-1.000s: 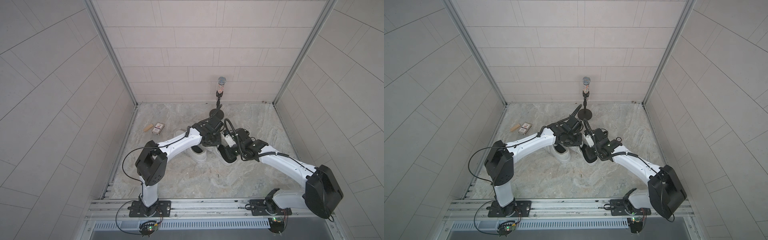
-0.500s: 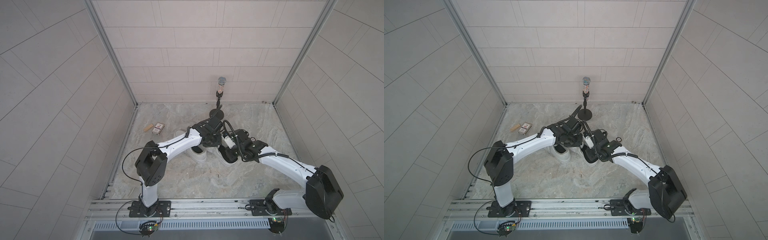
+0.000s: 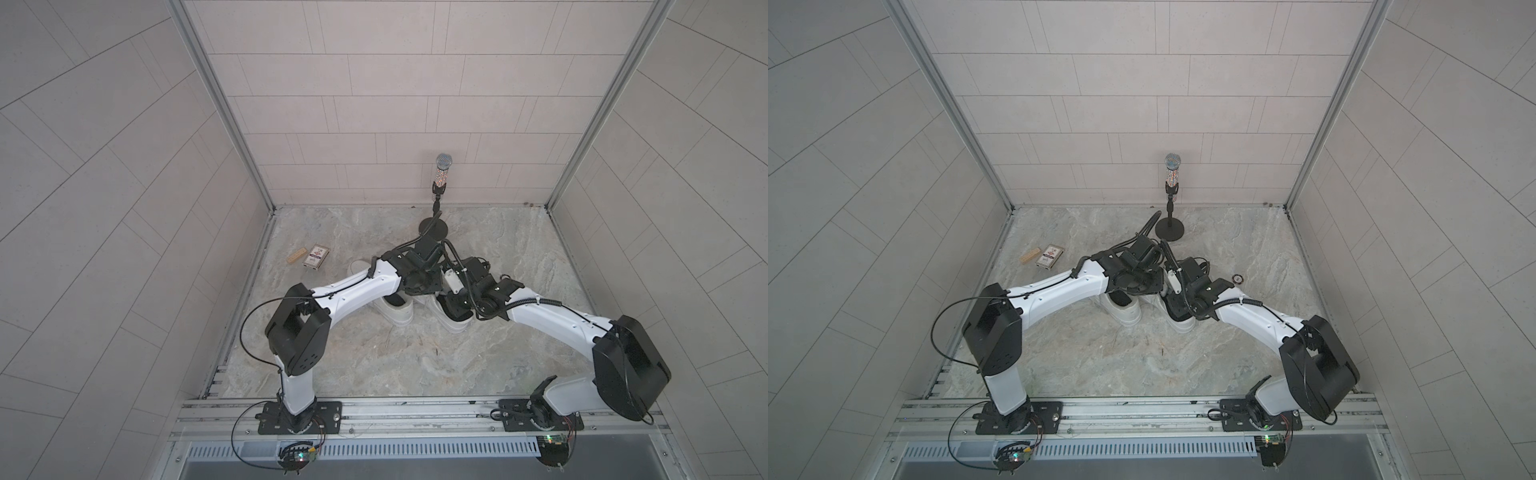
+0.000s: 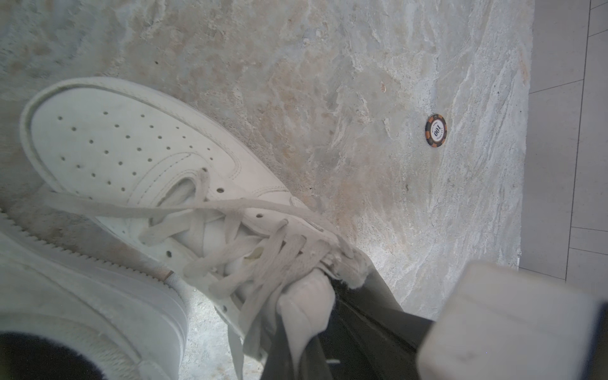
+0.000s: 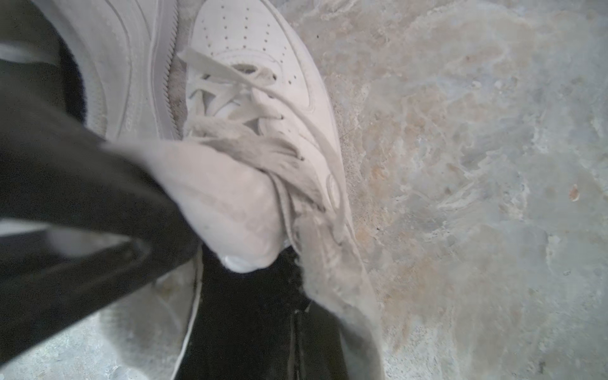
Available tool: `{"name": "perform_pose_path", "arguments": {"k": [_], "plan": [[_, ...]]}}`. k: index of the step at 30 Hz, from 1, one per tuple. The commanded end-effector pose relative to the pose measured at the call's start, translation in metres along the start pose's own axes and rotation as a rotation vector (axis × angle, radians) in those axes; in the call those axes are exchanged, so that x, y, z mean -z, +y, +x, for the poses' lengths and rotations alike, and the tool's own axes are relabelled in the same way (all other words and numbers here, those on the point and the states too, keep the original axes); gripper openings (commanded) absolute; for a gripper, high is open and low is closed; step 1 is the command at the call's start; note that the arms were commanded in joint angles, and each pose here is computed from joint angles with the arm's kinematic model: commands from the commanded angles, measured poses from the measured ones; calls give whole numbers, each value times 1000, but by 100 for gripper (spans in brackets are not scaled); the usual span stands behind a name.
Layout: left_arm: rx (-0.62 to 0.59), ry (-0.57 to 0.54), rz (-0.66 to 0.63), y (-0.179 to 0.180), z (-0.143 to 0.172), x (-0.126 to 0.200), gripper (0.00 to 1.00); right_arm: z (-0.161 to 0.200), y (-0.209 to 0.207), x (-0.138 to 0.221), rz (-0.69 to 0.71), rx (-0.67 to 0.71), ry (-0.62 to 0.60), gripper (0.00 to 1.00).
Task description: Insert the insole into the shoe
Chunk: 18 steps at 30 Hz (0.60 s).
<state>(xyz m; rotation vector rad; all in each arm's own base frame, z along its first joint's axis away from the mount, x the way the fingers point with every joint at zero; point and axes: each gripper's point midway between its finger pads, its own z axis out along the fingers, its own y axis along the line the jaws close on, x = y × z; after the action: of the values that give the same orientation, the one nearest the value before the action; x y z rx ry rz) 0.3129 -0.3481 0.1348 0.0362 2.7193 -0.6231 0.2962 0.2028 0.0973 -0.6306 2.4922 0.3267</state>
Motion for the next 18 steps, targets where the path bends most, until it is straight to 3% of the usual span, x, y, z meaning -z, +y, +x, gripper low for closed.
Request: {"name": "perform_pose_path", "arguments": {"k": [1,7,18], "plan": [[4,-110,63,-16,-25,29,0,2,16,4,-77,0,-14,0],[0,-120,42,-11,-26,29,0,-29,22,33,-106,-1,-250,0],[13,-127,120,-26,-28,35,0,-17,31,18,-153,106,-255,0]]}}
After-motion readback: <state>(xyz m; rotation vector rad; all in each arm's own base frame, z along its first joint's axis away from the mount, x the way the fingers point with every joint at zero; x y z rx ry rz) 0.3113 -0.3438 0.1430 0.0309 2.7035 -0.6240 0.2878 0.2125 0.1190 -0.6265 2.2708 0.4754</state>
